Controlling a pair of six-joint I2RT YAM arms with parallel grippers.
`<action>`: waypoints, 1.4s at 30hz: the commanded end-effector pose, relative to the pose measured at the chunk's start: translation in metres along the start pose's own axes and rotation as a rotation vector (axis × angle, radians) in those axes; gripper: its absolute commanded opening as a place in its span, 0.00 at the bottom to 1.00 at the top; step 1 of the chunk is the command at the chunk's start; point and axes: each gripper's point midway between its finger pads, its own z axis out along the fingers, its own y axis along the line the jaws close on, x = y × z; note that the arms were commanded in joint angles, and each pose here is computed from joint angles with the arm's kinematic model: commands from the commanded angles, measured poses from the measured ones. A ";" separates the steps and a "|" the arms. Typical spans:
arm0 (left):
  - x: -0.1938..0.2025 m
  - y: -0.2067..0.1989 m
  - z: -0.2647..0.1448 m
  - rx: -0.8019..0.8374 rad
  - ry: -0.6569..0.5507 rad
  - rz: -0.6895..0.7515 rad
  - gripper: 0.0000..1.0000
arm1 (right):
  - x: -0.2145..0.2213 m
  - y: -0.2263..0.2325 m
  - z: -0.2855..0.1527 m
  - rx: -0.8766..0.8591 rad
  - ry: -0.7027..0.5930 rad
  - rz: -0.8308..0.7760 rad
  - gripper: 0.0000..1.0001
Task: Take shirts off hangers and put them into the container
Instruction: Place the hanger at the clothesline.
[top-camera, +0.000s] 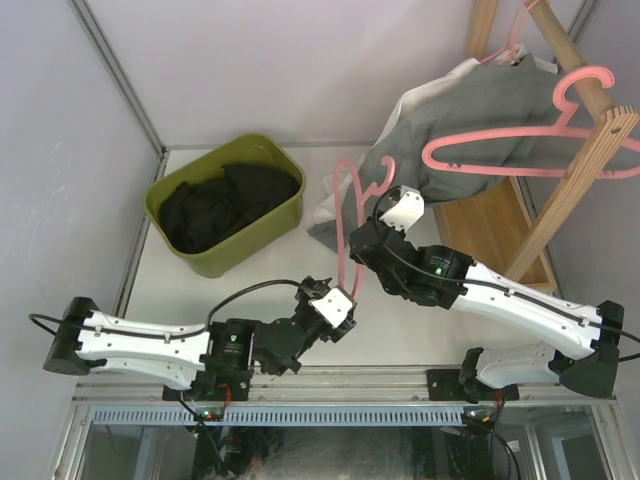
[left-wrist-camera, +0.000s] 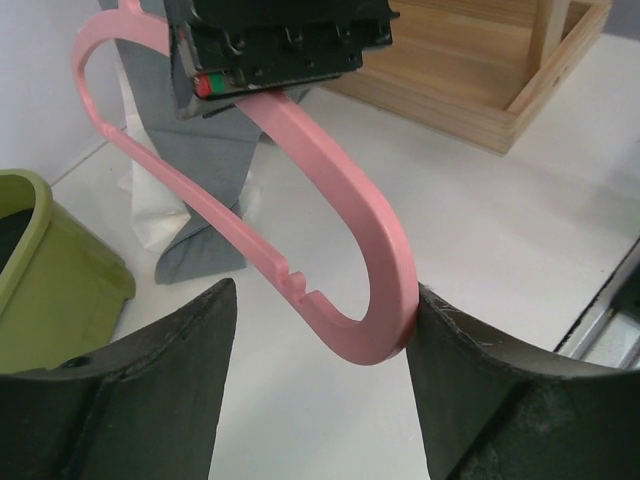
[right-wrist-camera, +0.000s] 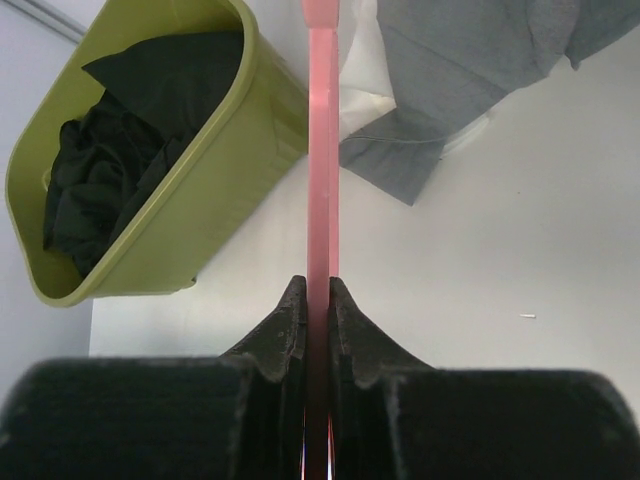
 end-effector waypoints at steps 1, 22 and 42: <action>-0.029 0.014 0.001 -0.079 -0.052 -0.015 0.69 | -0.023 0.026 -0.014 -0.100 -0.034 0.033 0.00; -0.048 0.049 0.000 -0.242 -0.110 -0.004 0.36 | -0.009 0.021 -0.019 -0.134 0.032 -0.047 0.00; -0.059 0.077 -0.007 -0.420 -0.157 0.002 0.39 | 0.009 0.024 -0.020 -0.160 0.129 -0.025 0.00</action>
